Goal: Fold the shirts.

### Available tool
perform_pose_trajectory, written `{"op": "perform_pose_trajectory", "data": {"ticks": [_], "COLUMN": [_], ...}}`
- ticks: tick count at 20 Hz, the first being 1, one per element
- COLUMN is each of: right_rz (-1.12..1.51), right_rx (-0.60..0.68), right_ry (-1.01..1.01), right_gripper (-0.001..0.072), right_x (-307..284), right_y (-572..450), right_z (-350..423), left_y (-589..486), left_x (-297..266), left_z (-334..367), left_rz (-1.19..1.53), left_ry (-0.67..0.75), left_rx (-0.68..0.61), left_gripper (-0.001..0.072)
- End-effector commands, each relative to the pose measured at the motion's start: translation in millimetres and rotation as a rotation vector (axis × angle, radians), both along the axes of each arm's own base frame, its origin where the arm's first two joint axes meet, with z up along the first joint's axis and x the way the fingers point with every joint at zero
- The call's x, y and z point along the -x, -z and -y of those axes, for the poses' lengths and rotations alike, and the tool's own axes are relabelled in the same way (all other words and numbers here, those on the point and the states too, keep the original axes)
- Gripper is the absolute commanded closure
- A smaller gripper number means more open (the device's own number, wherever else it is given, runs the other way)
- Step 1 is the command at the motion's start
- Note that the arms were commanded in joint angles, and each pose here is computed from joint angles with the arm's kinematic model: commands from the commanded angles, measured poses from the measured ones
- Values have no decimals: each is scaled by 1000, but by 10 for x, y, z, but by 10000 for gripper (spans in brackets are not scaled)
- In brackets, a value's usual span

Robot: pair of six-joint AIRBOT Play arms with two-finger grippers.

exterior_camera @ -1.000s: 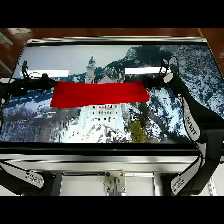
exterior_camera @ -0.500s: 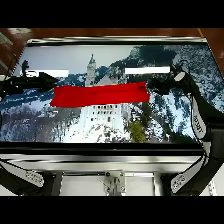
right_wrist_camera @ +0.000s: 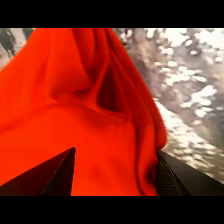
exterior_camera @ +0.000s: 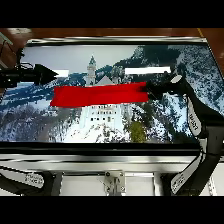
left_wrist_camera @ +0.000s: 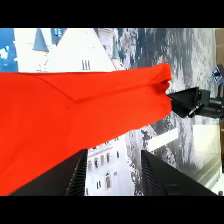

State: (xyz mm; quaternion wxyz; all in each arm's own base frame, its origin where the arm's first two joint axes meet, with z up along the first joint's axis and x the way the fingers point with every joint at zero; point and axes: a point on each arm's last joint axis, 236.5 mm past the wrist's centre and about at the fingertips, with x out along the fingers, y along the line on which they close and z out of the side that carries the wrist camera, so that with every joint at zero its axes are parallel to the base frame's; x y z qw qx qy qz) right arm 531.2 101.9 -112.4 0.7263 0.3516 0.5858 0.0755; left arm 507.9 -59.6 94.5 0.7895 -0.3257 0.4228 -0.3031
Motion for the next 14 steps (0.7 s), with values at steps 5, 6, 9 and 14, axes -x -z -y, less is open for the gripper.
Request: {"op": "perform_pose_trajectory", "data": {"ticks": [5,6,9,14], "right_rz": [-29,5,86,-2], "right_rx": [-95,-85,-27,159], "right_ry": [-2,-14,-57,-218], "right_gripper": [652,652,652,652], "right_x": [20,-9,49,793], "right_y": [-107,-251,-800,-1408], "right_z": [-231,-184,14,374], "left_y": [-169,-165,-48,549], "left_x": [123,134,191,324], "left_z": [514,581,923,1874], "left_rz": [53,54,33,-49], "left_ry": [113,125,190,317], "left_rx": [-18,-19,-13,-17], "left_gripper": [316,327,517,645]}}
